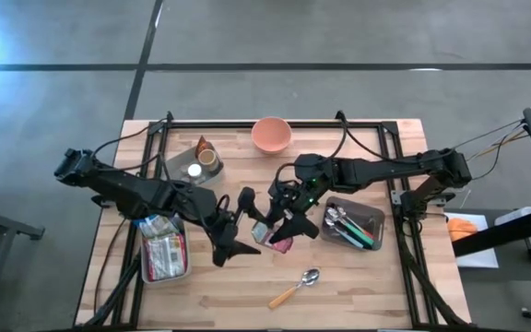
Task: Pick & Place Food Item
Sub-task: Put the red seasoning can into the top gray bin
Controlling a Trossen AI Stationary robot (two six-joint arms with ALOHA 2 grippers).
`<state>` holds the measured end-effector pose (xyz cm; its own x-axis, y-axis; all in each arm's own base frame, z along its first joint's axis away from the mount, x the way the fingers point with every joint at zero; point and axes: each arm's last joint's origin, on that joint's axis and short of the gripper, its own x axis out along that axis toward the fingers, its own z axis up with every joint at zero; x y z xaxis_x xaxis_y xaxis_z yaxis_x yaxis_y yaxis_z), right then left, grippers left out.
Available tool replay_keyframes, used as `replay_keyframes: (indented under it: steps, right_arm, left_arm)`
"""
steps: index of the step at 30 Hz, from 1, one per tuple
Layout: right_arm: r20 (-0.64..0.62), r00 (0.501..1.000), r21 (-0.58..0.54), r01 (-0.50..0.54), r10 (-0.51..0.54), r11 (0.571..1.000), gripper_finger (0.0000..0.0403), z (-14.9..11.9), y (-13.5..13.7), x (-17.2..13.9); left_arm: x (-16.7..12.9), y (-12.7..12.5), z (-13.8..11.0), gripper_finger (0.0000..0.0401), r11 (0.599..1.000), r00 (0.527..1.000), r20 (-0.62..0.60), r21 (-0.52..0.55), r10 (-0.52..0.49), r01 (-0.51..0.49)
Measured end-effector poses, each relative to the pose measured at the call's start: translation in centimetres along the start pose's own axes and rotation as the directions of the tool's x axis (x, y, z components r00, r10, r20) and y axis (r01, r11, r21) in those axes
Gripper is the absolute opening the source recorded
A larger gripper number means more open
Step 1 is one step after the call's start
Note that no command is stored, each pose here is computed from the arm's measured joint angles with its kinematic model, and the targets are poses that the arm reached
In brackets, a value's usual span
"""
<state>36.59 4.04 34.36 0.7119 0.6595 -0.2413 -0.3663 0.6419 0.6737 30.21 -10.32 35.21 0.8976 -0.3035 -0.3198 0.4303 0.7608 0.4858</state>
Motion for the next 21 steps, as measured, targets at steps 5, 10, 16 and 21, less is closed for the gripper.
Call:
replay_keyframes:
  steps: [5,10,16,21]
  right_arm:
    - [-0.003,1.000,-0.005,-0.009,0.009,1.000,0.0275,-0.11,0.19,0.19]
    - [-0.007,1.000,-0.010,-0.016,0.016,1.000,0.0275,-0.20,0.31,0.34]
    - [0.006,1.000,-0.012,-0.003,0.003,1.000,0.0275,-0.14,0.29,0.34]
    - [0.046,0.998,-0.030,0.046,-0.045,0.999,0.0365,0.04,0.17,0.30]
  left_arm:
    - [0.48,-0.02,-0.16,0.0283,0.999,1.000,-0.004,0.035,0.009,-0.009]
    - [0.67,0.06,-0.18,0.0206,0.999,1.000,-0.006,0.046,0.030,-0.030]
    - [0.59,0.14,-0.08,0.0206,0.999,0.999,-0.018,0.025,0.045,-0.044]
    - [0.18,0.23,-0.26,0.0206,0.988,0.994,-0.070,-0.123,0.083,-0.091]
